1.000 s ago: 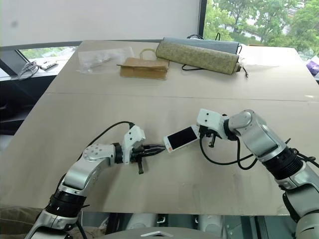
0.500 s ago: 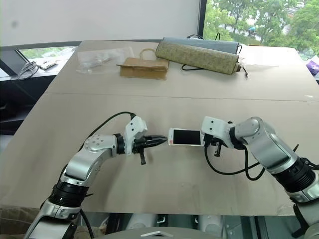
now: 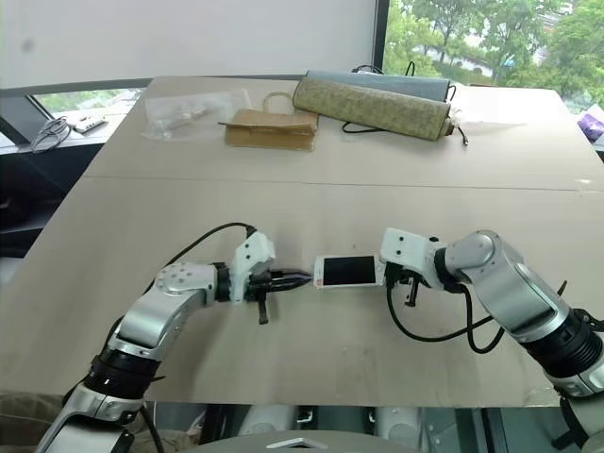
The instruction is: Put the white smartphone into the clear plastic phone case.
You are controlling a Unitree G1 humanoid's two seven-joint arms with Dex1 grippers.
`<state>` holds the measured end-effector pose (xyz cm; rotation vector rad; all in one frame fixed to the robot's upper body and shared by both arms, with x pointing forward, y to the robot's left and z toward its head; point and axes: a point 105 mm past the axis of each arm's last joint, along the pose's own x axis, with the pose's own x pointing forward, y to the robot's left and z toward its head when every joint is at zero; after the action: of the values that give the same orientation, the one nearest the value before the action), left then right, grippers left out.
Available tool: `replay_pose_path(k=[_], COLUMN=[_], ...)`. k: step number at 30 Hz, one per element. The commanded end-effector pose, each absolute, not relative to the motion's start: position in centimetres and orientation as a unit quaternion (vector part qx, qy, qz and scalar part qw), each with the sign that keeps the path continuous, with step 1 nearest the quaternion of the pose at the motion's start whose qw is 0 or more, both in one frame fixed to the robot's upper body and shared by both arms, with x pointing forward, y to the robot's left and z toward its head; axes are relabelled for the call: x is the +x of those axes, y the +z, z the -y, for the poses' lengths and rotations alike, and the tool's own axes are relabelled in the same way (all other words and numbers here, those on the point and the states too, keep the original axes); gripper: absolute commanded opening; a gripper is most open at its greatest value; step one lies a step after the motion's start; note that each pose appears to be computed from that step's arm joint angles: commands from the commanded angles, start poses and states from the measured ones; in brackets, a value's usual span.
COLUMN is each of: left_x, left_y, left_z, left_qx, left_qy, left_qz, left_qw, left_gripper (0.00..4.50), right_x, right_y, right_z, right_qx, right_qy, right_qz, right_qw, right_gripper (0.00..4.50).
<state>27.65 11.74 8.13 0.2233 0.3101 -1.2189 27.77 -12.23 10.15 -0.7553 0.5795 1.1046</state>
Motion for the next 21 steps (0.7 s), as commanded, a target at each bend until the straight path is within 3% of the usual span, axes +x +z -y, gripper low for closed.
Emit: replay_pose_path(k=[1,2,7,8,11,17,21], left_x=[27.4,27.4,27.1,27.0,27.0,28.1,29.0], left_y=[10.4,10.6,12.3,12.4,12.3,11.1,10.4], left_z=[-13.1,-13.4,-13.5,-13.1,-11.6,-8.5,-7.1], left_qx=[0.096,0.096,0.072,0.073,0.071,0.088,0.098], left_qy=[-0.575,-0.574,-0.596,-0.606,-0.630,-0.645,-0.645], left_qz=[-0.113,-0.112,-0.098,-0.097,-0.098,-0.096,-0.092], left_qw=[0.805,0.805,0.794,0.787,0.767,0.753,0.753], left_gripper=[0.58,0.81,3.28,3.57,3.02,0.05,0.05], right_x=[28.1,28.2,28.0,27.8,27.1,26.1,25.8], right_y=[12.6,12.8,14.8,15.4,16.4,16.8,16.5], right_z=[12.4,12.4,13.1,13.0,13.2,13.3,12.9], right_qx=[-0.352,-0.350,-0.321,-0.306,-0.276,-0.247,-0.243], right_qy=[0.489,0.485,0.463,0.464,0.469,0.467,0.466], right_qz=[-0.212,-0.206,-0.166,-0.153,-0.125,-0.107,-0.105], right_qw=[0.769,0.774,0.809,0.817,0.830,0.842,0.844], right_gripper=[0.00,0.00,0.00,0.00,0.00,0.00,0.00])
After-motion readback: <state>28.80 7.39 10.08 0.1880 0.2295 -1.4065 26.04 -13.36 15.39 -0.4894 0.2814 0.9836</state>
